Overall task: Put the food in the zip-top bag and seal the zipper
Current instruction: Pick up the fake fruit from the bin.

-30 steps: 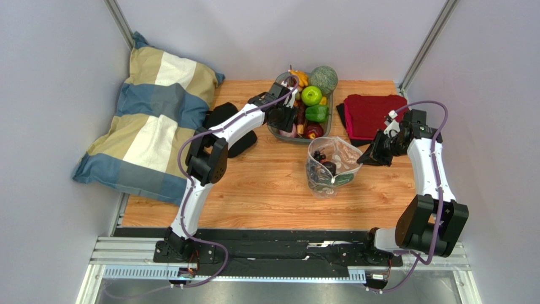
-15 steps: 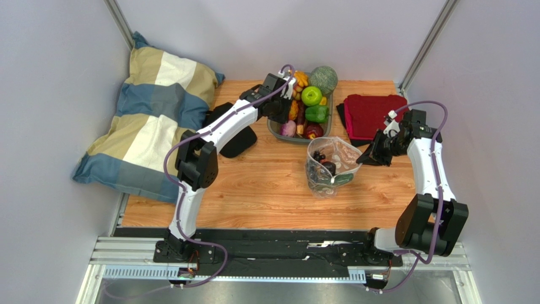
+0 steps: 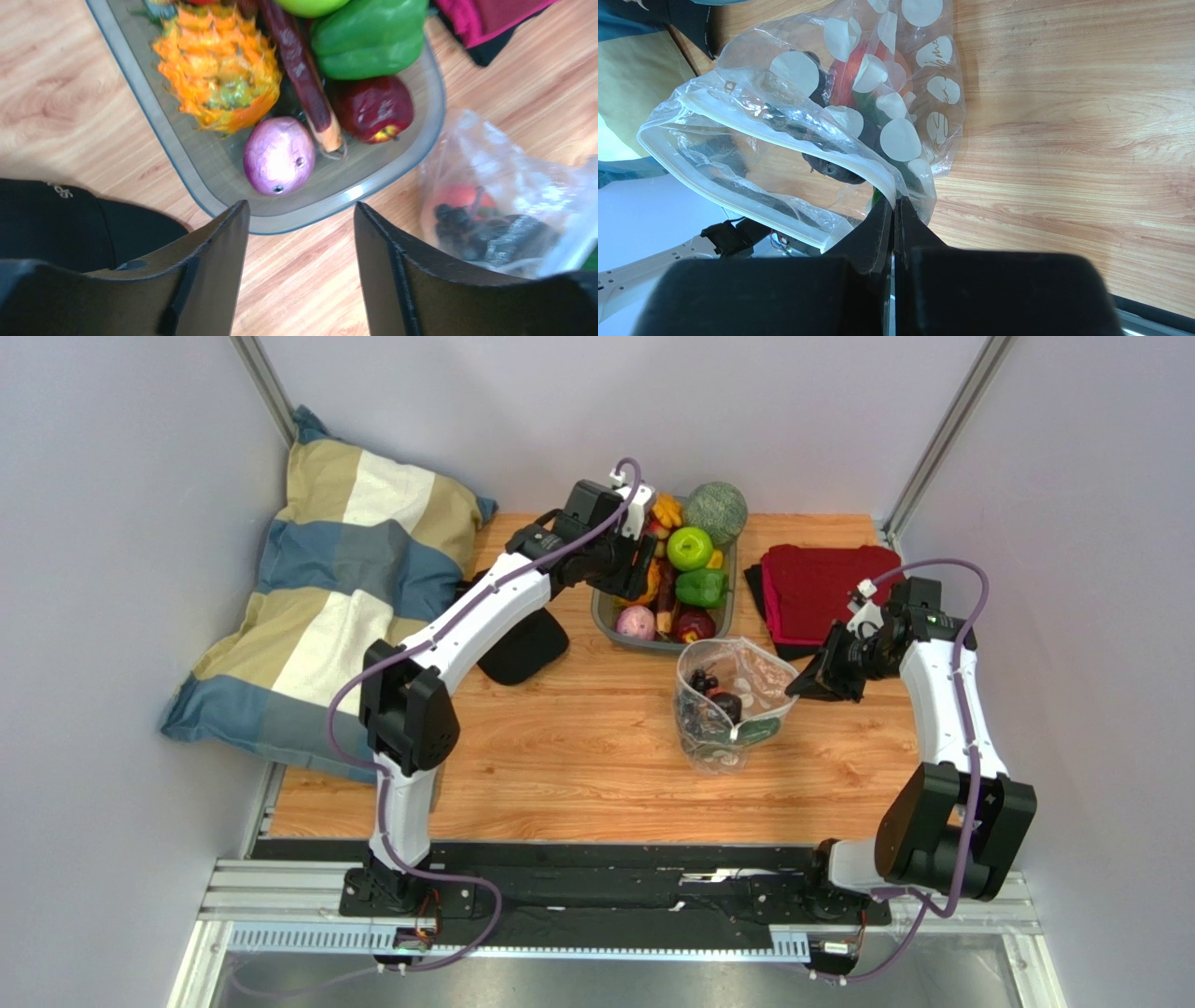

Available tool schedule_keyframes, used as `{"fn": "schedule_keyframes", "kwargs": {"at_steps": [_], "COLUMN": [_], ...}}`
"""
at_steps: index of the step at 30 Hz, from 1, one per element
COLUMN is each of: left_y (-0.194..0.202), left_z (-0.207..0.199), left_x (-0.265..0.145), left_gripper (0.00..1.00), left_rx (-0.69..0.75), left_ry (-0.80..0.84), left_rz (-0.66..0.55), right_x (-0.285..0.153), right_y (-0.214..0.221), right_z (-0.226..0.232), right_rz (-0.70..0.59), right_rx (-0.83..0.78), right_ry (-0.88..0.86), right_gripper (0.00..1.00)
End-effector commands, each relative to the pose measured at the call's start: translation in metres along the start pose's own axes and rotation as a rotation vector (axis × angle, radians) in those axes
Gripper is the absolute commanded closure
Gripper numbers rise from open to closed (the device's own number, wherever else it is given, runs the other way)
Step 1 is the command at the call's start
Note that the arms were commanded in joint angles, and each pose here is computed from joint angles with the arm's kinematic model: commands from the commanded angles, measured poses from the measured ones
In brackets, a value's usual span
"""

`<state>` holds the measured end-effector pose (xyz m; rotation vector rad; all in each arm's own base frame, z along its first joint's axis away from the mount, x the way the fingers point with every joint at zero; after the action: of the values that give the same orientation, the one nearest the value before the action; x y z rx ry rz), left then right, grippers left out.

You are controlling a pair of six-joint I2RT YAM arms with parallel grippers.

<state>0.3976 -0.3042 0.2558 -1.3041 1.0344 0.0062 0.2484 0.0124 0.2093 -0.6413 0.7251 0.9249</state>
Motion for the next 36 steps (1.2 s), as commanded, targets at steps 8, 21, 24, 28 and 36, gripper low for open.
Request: {"fn": "schedule_keyframes", "kwargs": {"at_steps": [8, 21, 24, 28, 36], "left_y": [0.035, 0.065, 0.071, 0.079, 0.049], "left_z": [0.010, 0.014, 0.019, 0.021, 0.016], "left_x": [0.059, 0.117, 0.124, 0.129, 0.092], "left_gripper": [0.29, 0.12, 0.12, 0.13, 0.32], "left_rx": [0.031, 0.023, 0.028, 0.033, 0.042], "left_ry": [-0.036, -0.039, -0.061, -0.073, -0.072], "left_rz": [0.147, 0.215, 0.230, 0.252, 0.189], "right_x": [-0.001, 0.001, 0.001, 0.001, 0.001], "right_y": [-0.009, -0.009, -0.009, -0.009, -0.009], "right_z": [0.007, 0.004, 0.004, 0.005, 0.005], "right_rz": [-0.030, -0.027, -0.025, -0.023, -0.023], "right_rx": [-0.023, -0.022, -0.019, -0.019, -0.022], "right_ry": [-0.022, -0.012, -0.012, -0.015, -0.015], "right_gripper": [1.00, 1.00, 1.00, 1.00, 1.00]}}
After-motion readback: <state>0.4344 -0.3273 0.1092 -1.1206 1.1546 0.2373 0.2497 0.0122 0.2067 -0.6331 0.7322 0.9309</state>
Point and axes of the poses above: each gripper's point midway between its finger pads, its own x axis out along the fingers, its own z axis along the line the jaws close on, y = z × x, the point moved 6 cm from there along -x, back along the fingers, and after that the axes turned 4 degrees about x, right-handed, at the moved point
